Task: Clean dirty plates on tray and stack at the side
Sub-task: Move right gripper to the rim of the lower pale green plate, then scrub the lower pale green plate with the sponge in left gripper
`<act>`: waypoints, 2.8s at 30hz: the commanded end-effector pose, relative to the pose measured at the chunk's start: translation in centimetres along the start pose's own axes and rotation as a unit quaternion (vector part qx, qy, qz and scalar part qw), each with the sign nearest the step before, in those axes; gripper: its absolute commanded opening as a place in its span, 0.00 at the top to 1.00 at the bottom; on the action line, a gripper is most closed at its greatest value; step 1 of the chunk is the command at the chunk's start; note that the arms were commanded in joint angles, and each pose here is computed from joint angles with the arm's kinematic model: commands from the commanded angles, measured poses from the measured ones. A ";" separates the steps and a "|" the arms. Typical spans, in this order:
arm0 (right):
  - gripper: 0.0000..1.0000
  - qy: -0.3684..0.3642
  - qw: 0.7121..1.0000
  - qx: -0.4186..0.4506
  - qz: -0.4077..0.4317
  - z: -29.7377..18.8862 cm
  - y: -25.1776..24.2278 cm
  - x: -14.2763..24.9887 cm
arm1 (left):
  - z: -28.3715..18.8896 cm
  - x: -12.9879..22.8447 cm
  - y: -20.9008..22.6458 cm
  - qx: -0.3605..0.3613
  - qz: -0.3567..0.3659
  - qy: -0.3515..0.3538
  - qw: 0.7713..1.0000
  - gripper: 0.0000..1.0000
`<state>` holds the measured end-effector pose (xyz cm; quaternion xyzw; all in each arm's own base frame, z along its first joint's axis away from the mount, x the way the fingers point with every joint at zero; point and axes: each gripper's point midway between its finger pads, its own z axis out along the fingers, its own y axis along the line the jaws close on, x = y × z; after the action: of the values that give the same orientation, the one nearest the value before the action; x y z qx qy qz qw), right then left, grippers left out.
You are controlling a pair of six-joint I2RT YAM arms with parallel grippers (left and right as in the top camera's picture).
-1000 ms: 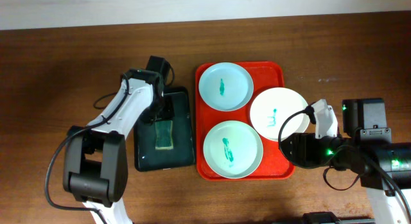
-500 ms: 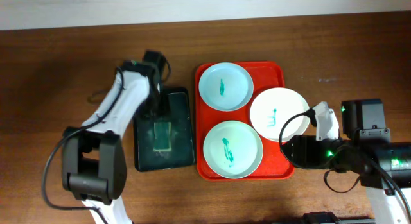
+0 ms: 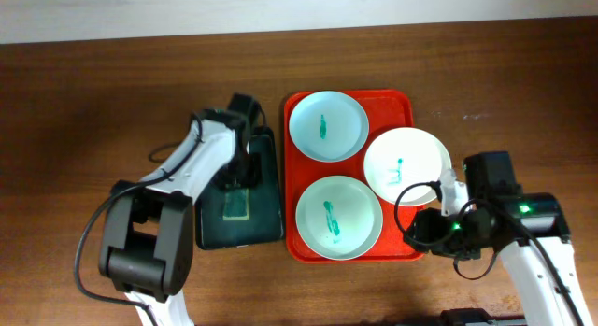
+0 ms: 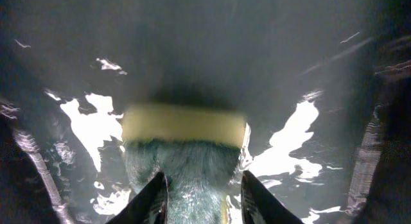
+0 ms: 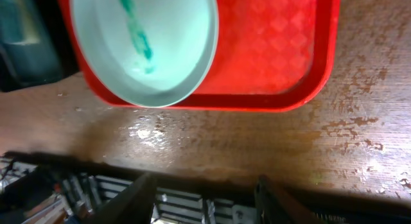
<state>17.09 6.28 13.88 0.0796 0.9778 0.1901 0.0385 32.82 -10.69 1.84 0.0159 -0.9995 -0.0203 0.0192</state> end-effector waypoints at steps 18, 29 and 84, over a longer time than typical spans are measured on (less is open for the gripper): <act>0.48 0.023 0.999 -0.014 -0.040 3.3 0.3 -1.6 | -0.3 2.4 1.6 -0.021 0.002 0.049 0.999 0.57; 0.48 0.005 0.997 0.073 0.022 5.3 -1.4 -3.7 | -0.2 1.7 1.3 -0.012 -0.002 0.028 1.000 1.00; 0.96 0.017 0.992 0.086 0.094 15.7 -2.2 -7.1 | 1.8 6.6 -21.7 0.243 0.148 0.000 0.959 1.00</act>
<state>26.29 10.61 0.15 0.1517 0.9746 0.1648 0.0041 28.59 -32.00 1.85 -0.1327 -0.9676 0.2102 -0.0438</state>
